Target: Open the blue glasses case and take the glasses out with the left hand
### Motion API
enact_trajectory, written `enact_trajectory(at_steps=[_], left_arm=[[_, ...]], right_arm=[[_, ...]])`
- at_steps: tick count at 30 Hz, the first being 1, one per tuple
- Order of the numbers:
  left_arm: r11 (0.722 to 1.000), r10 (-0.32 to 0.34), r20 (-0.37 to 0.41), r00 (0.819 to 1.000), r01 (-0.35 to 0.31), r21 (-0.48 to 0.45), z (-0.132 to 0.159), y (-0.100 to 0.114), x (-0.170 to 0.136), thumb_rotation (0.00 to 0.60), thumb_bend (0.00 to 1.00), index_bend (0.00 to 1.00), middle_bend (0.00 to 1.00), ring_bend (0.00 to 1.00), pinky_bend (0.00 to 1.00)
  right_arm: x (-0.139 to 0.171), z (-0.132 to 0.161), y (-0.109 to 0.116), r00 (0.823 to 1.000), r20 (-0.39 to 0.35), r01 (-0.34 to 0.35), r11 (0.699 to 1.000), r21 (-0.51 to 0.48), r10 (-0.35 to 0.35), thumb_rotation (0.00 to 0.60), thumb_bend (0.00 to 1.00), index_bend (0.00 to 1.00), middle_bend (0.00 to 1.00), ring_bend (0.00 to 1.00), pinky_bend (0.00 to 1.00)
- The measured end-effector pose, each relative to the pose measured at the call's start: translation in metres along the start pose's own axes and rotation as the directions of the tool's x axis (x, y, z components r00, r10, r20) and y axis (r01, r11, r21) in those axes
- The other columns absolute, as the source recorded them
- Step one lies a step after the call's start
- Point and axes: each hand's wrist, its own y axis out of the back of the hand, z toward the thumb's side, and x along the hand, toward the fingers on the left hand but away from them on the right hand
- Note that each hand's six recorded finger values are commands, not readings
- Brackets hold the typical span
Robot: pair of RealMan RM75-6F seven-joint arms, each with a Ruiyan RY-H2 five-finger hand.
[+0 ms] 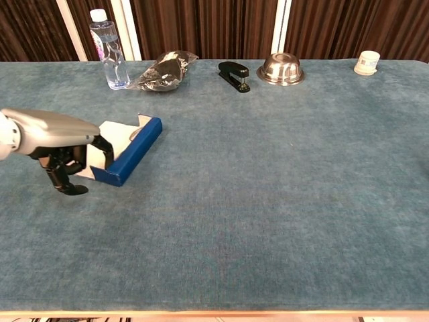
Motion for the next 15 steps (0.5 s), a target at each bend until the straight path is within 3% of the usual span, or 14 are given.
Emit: enact_trajectory(at_steps=[15], left_arm=[[1.0,0.017,0.085,0.996,-0.019,0.019,0.051,0.012,0.009,0.6,0.31,0.29,0.87,0.8,0.85]], right_arm=[[0.0,0.0,0.0,1.0,0.001,-0.003,1.0,-0.005,0.003,0.6,0.11,0.0,0.0,0.0,0.21]])
